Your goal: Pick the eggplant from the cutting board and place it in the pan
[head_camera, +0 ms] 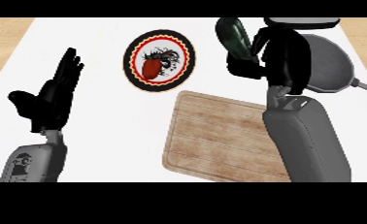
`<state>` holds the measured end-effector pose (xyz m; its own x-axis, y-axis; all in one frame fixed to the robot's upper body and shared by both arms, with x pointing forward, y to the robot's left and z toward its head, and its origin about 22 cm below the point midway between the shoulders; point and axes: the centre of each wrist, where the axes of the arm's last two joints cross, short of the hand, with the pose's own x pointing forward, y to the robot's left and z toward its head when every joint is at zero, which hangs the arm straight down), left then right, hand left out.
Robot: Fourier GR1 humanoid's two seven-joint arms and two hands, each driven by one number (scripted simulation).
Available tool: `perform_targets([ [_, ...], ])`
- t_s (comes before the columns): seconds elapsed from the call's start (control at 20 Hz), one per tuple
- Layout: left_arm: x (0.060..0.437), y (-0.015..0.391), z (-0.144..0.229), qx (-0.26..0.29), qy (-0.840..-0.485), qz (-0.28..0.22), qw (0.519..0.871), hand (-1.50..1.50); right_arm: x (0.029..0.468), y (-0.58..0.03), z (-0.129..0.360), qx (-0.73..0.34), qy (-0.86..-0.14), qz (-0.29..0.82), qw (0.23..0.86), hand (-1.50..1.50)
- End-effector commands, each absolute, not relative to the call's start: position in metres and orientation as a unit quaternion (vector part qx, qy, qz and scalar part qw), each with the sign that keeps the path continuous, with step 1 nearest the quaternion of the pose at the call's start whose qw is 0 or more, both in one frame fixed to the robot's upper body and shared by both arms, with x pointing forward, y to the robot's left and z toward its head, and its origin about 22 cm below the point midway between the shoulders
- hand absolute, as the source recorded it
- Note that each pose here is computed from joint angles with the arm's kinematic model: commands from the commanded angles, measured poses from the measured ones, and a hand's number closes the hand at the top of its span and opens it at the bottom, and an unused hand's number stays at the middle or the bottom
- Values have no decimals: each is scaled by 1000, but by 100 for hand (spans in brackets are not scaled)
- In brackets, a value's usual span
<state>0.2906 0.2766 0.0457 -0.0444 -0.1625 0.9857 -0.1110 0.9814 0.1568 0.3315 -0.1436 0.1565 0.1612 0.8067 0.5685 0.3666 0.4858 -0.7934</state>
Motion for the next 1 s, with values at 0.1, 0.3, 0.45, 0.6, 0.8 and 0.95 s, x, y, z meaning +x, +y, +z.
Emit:
perform_targets([
  [0.1,307,266,52,89,-724,-20,684,0,360,-229,147,-478,-628,110,604,150],
  [0.3,295,275,45,91,-723,-29,685,0,372,-298,136,-523,-593,116,601,150],
  [0.45,294,270,52,82,-725,-20,684,0,379,-333,118,-543,-589,115,588,150],
  [0.6,290,271,50,78,-727,-30,681,0,385,-366,106,-592,-542,152,576,150],
  [0.8,310,273,47,83,-728,-25,680,0,390,-387,85,-611,-535,147,565,150],
  [0.95,304,256,53,66,-729,-39,680,0,386,-408,73,-603,-535,122,578,150],
])
